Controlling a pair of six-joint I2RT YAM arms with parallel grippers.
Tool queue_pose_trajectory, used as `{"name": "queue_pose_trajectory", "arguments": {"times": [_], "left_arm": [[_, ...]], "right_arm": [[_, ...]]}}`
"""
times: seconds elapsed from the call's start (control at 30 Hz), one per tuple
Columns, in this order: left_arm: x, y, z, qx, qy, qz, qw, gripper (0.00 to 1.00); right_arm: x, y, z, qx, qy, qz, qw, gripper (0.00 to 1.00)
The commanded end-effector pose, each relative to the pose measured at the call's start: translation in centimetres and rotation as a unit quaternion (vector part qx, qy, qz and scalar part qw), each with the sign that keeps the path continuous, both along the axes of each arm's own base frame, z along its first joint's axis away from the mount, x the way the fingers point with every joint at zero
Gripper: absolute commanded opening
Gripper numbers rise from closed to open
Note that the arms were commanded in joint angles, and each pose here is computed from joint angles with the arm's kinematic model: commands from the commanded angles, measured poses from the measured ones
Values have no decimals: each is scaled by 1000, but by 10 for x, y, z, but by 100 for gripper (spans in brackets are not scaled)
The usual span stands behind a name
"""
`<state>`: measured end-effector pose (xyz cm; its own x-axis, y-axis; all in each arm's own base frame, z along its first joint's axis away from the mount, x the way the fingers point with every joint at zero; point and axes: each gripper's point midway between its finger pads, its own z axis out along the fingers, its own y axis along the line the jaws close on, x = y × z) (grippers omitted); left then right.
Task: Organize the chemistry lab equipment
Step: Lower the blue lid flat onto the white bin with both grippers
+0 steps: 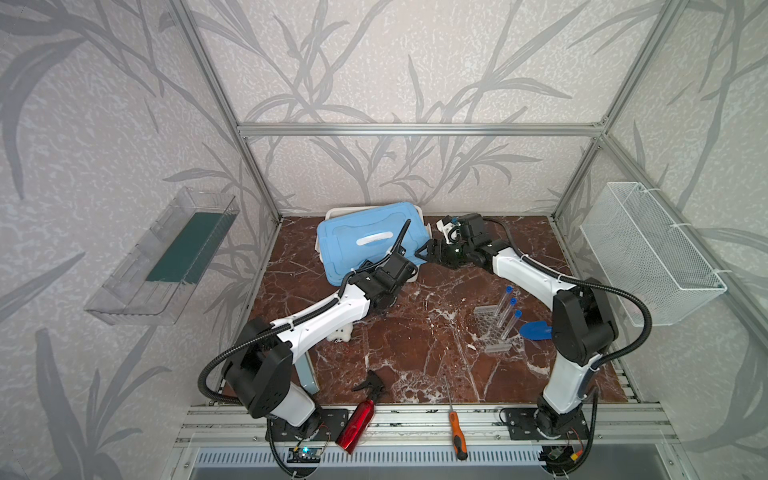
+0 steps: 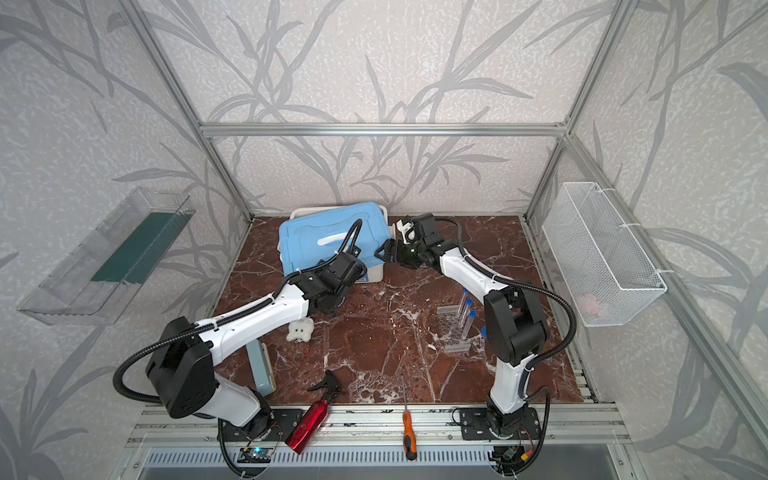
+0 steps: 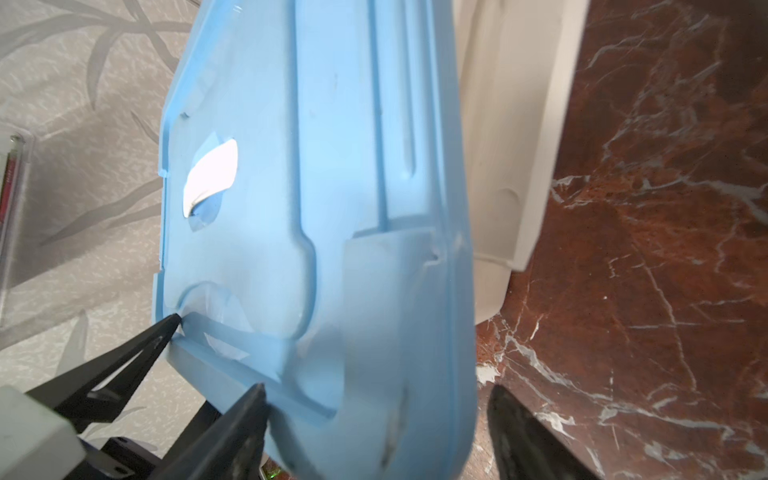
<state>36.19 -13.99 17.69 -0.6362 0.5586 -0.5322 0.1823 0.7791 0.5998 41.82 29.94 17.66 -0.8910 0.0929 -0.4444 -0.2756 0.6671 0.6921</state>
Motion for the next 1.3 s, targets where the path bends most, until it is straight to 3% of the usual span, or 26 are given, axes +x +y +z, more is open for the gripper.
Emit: {"name": "queue_pose_trajectory", "arguments": {"times": [0.0, 0.33, 0.4, 0.53, 0.8, 0.87, 0.93, 1.07, 1.27], "left_arm": [[5, 5, 19, -54, -23, 25, 998, 63], [-8, 2, 28, -96, -31, 1, 995, 71], [-10, 5, 35, -113, -40, 13, 993, 76], [-14, 20, 33, -144, -34, 61, 987, 76], [-28, 35, 13, -131, -16, 88, 987, 77], [-33, 32, 15, -149, -8, 83, 985, 80], [-35, 42, 16, -130, -15, 100, 986, 85], [-29, 70, 10, -65, -9, 158, 985, 88], [-10, 85, 23, -78, -41, 183, 979, 86]], "right_arm": [[4, -4, 3, -34, -17, -3, 999, 78], [18, -14, -1, -77, -23, -30, 996, 77], [24, -18, -2, -98, -28, -39, 994, 77], [32, -23, -8, -131, -34, -45, 990, 76], [36, -27, -18, -164, -33, -41, 985, 74], [35, -25, -20, -169, -31, -37, 984, 74], [34, -24, -24, -167, -29, -34, 985, 74], [33, -23, -27, -166, -27, -33, 985, 73], [30, -24, -29, -173, -26, -29, 984, 72]]}}
